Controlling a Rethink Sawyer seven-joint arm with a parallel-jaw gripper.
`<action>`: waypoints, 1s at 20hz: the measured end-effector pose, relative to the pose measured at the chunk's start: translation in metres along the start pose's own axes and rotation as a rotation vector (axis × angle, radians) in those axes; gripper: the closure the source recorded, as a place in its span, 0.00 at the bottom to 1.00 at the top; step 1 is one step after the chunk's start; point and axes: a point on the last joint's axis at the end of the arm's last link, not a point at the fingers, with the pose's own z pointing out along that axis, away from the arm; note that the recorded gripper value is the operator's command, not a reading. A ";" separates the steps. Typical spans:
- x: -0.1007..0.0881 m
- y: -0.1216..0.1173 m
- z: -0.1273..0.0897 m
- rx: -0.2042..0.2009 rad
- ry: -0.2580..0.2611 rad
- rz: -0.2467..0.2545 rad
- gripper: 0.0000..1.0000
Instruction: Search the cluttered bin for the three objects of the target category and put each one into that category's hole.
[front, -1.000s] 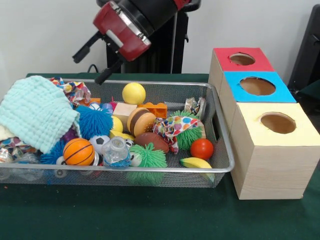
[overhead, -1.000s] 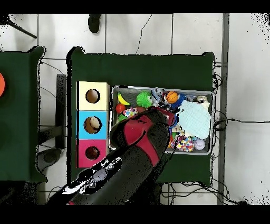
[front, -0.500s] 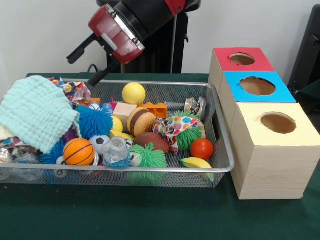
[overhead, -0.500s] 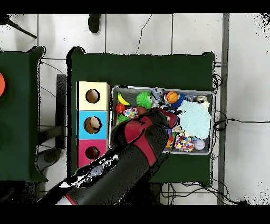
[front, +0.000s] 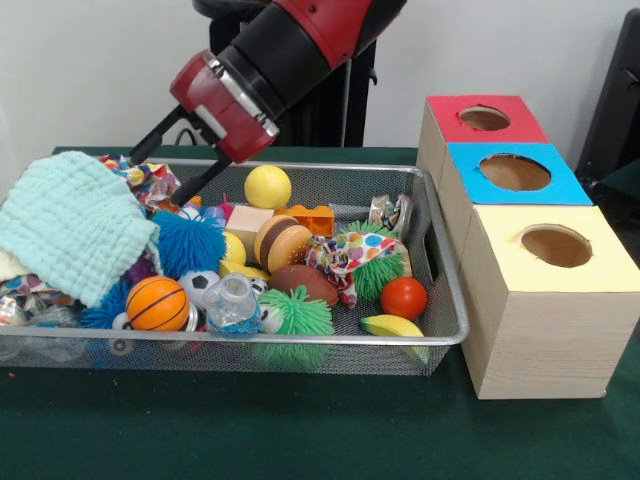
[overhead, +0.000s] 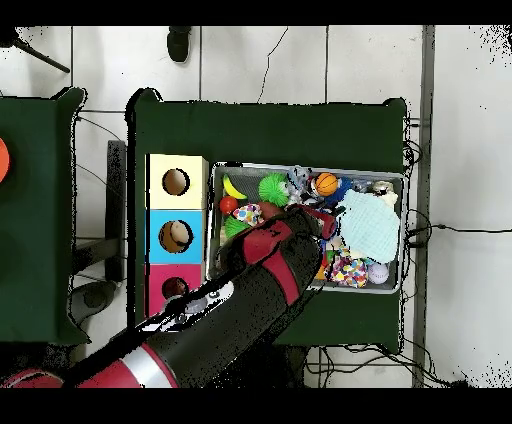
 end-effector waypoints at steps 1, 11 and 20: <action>0.001 -0.001 0.003 -0.001 -0.005 0.000 0.00; 0.019 -0.014 0.044 -0.008 -0.016 0.014 0.00; 0.060 0.009 0.103 -0.173 0.067 0.153 0.00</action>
